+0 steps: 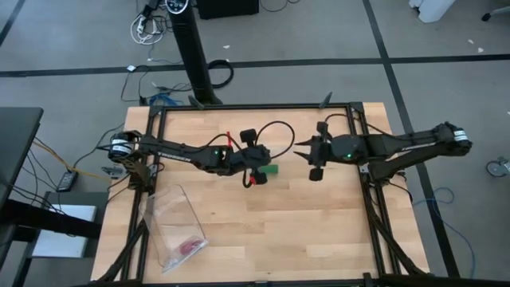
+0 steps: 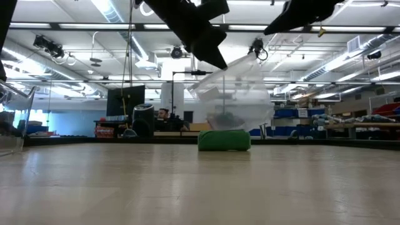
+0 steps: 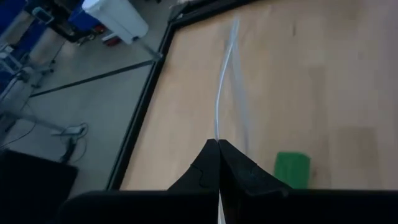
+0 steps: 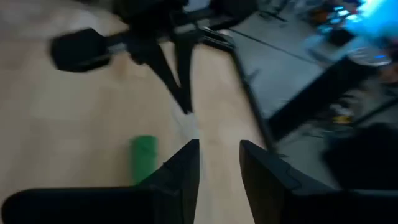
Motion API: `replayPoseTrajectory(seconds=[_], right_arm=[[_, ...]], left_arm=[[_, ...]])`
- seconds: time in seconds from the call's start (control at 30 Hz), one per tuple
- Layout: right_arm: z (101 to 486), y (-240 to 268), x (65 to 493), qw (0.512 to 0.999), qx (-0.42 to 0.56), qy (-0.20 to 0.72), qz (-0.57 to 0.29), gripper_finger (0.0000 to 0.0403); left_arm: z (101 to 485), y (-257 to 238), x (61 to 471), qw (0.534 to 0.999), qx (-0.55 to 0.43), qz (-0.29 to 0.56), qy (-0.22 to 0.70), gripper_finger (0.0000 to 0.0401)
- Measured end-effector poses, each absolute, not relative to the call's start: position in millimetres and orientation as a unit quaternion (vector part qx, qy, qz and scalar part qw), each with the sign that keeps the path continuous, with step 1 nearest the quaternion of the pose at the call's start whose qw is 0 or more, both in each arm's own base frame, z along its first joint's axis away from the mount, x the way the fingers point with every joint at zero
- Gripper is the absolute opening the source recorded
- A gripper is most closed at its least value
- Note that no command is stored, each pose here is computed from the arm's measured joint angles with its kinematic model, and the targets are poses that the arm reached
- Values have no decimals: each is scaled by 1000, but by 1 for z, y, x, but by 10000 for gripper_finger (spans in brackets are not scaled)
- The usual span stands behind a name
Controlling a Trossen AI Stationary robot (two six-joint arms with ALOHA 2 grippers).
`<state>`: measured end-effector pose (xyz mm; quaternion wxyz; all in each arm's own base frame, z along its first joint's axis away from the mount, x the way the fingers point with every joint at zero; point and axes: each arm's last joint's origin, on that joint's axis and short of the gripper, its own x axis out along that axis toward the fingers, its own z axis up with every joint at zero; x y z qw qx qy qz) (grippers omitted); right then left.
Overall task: Roll bandage
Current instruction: Prepare the transparent zip bag
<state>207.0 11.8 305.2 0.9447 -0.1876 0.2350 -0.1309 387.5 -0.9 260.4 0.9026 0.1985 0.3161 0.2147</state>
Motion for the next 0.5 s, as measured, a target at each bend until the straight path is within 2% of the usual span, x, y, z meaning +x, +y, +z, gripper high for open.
replayPoseTrajectory(seconds=[0.2, 0.5], right_arm=[[295, 8, 209, 947, -160, 262, -96, 105], [289, 6, 219, 945, -162, 266, -98, 91]], left_arm=[[266, -4, 391, 918, 188, 194, 291, 1], [274, -11, 393, 922, 195, 182, 282, 1]])
